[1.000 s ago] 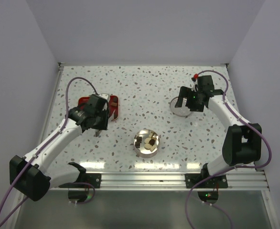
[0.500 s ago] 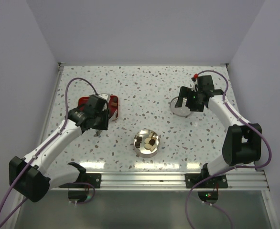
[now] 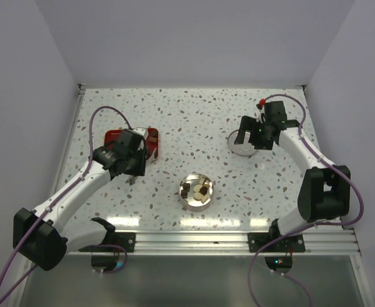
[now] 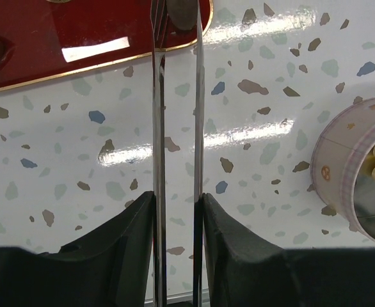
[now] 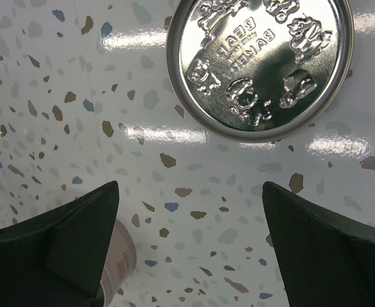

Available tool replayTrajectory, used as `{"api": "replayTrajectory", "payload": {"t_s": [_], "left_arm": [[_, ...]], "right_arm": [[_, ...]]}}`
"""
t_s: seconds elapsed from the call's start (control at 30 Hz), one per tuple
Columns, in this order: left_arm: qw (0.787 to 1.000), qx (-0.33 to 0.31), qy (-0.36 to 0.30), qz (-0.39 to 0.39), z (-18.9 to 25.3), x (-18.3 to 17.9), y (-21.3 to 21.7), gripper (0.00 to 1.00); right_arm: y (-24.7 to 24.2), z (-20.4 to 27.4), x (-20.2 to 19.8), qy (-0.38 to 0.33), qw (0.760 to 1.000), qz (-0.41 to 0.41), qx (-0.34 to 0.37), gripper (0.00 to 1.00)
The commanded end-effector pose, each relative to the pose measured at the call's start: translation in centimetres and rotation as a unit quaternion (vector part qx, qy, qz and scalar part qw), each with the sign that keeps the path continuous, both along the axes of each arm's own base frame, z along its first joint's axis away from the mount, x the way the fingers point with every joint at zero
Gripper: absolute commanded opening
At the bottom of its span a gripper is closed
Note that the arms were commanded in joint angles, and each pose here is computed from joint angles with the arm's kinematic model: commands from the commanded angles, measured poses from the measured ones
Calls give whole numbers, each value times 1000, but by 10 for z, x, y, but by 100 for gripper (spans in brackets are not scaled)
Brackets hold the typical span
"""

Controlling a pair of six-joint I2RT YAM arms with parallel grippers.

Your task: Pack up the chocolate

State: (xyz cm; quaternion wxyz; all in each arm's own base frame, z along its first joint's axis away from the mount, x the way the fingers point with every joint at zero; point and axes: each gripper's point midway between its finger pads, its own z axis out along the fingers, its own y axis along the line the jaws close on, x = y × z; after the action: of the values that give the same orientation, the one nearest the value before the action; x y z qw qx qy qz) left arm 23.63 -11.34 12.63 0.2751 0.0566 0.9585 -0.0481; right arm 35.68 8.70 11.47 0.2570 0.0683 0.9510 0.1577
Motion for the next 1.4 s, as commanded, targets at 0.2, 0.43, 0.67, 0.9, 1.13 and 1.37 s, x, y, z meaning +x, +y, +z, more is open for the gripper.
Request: {"api": "replayTrajectory", "payload": {"t_s": [0.2, 0.43, 0.67, 0.9, 1.13, 1.37], "left_arm": [[1000, -15, -27, -1, 7, 12, -8, 28], [999, -21, -49, 2, 35, 12, -6, 27], [998, -24, -61, 8, 49, 2, 2, 27], [991, -91, -81, -58, 65, -14, -40, 27], [973, -137, -88, -162, 74, -55, -109, 27], [966, -157, -76, -192, 80, -85, -138, 27]], "right_arm": [[0, 12, -5, -12, 1000, 9, 2, 97], [0, 14, -4, -15, 1000, 9, 4, 97], [3, 16, 0, -16, 1000, 10, 7, 97], [2, 19, 2, -18, 1000, 10, 5, 97], [2, 21, 3, -19, 1000, 10, 7, 97], [2, 21, 2, -17, 1000, 10, 6, 97]]}}
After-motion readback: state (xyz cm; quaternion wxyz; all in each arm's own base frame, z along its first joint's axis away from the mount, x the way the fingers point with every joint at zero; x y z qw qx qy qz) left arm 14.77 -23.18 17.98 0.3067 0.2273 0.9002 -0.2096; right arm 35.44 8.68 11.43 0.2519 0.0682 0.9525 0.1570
